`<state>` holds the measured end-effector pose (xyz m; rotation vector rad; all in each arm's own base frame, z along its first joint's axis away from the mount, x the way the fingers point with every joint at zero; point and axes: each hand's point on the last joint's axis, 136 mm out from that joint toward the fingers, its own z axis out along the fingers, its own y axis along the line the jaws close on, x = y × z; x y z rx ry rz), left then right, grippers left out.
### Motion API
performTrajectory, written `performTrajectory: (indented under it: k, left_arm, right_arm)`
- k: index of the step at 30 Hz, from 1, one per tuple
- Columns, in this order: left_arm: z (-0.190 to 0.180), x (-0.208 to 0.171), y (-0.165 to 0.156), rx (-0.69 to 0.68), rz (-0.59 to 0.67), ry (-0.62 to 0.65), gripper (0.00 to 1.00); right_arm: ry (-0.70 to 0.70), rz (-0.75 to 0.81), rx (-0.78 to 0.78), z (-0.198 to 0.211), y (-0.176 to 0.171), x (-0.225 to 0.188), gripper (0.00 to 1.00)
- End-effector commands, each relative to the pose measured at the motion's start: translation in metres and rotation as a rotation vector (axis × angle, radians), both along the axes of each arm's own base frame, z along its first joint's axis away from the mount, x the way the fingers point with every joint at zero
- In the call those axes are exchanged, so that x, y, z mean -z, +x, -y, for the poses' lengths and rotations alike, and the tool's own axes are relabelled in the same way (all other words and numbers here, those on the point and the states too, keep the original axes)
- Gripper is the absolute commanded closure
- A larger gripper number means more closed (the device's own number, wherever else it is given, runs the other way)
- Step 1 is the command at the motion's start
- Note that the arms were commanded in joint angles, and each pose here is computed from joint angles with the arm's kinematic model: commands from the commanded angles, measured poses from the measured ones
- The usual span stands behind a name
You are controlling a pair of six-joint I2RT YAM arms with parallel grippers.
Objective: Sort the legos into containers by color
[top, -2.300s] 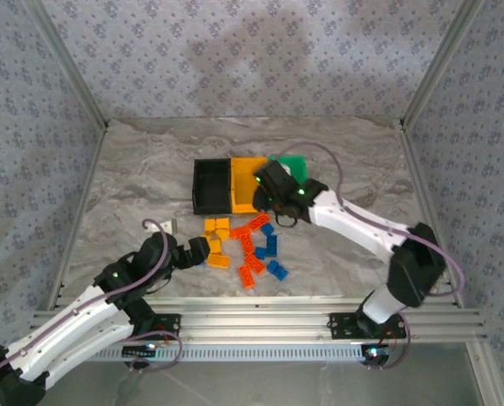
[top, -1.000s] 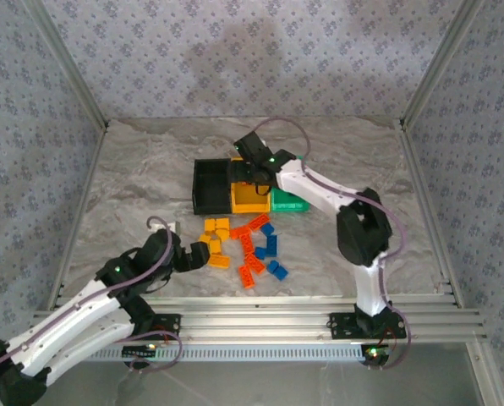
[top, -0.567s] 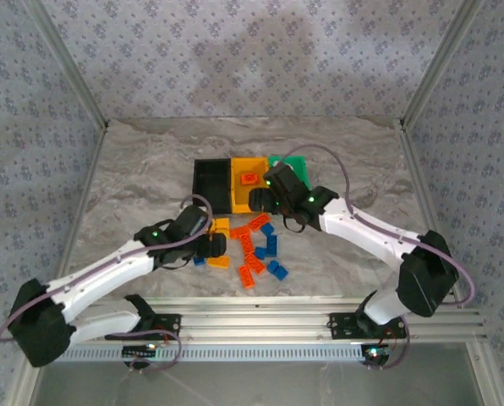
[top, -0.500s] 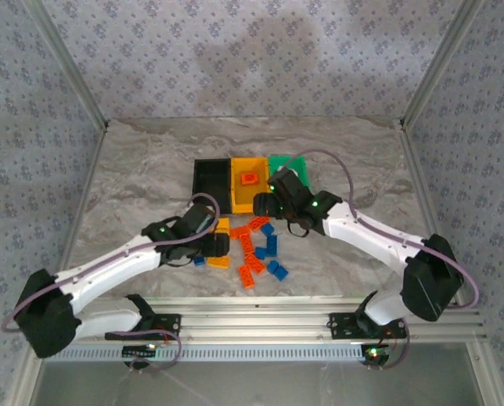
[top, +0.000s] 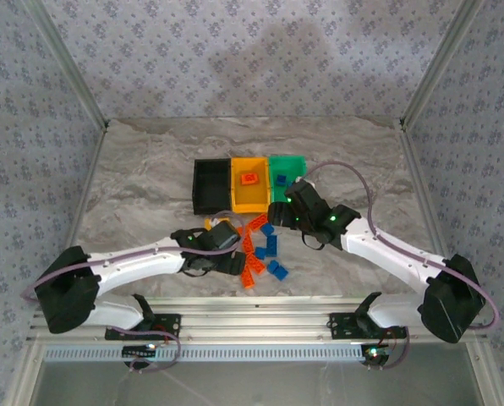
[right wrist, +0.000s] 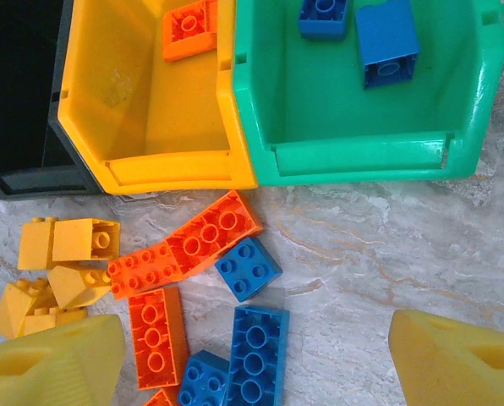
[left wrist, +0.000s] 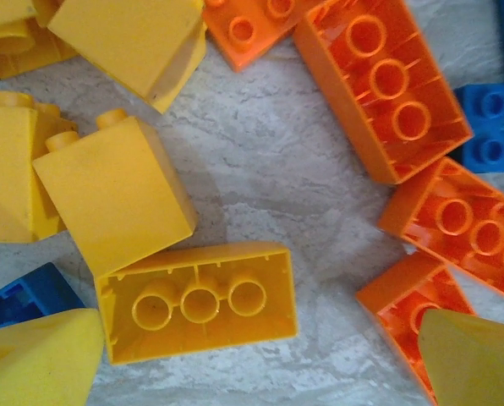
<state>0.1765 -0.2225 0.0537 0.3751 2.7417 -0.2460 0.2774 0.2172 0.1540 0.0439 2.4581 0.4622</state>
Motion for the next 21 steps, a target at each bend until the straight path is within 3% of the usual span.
performTrajectory:
  k: [1,11,21]
  left_arm:
    - [-0.003,0.008,0.003,-0.023,0.018,0.017,0.05]
    - [-0.014,0.029,0.006,-0.042,0.028,0.081,0.06]
    - [-0.016,0.040,0.006,-0.054,0.022,0.098,0.25]
  right_arm:
    - [0.013,0.018,0.027,0.007,-0.001,-0.006,0.17]
    - [0.031,0.024,0.053,0.020,-0.003,-0.006,0.16]
    - [0.043,0.029,0.072,0.027,-0.003,-0.009,0.16]
